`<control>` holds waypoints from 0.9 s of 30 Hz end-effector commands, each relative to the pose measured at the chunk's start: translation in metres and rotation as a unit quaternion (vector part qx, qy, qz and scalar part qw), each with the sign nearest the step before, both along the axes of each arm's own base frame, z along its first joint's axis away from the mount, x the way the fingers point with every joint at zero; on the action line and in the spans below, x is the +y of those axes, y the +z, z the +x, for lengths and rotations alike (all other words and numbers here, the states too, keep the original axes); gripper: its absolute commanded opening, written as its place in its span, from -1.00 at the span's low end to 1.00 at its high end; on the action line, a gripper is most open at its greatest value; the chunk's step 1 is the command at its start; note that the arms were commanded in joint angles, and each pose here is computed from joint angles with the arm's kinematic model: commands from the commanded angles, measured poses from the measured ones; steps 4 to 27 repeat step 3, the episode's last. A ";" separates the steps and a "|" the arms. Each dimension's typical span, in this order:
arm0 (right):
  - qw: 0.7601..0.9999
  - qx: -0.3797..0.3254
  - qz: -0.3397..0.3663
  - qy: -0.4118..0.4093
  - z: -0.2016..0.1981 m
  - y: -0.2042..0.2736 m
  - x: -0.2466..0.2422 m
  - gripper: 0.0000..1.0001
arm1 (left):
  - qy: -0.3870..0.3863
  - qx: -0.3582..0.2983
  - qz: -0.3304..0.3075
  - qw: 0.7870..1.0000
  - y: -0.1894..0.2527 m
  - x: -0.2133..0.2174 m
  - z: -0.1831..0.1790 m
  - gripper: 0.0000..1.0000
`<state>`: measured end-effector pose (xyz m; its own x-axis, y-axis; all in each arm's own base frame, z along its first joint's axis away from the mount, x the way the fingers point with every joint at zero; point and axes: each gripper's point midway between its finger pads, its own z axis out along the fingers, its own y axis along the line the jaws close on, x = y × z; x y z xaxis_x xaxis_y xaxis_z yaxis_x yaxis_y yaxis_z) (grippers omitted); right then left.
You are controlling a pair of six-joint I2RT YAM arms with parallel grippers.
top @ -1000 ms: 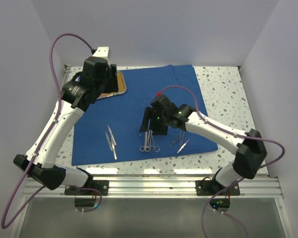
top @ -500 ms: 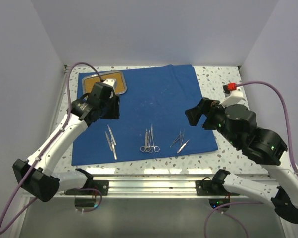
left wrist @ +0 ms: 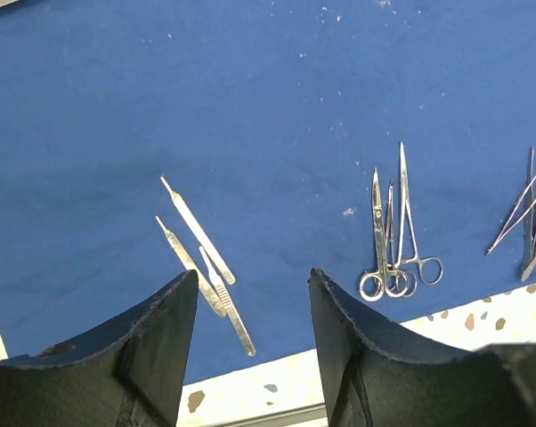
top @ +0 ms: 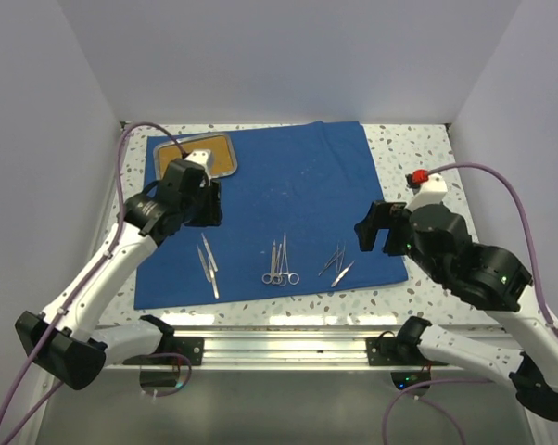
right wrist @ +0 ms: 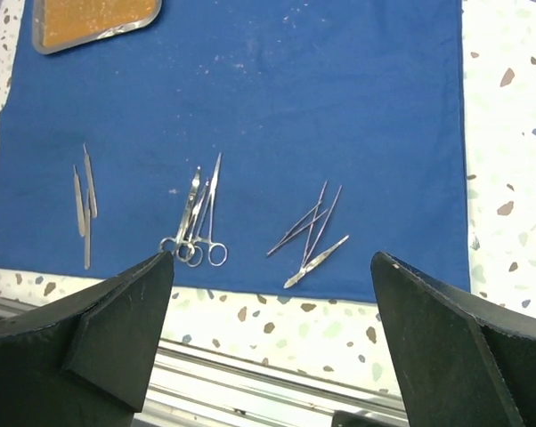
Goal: Open and lay out the surgical kit
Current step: Reset both arms
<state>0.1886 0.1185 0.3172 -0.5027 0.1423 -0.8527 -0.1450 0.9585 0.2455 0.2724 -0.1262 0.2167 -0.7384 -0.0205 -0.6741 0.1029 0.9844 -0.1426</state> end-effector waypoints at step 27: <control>0.999 -0.035 0.005 0.002 0.015 0.027 0.011 0.97 | 0.019 -0.028 -0.001 0.999 0.022 0.006 0.009 0.14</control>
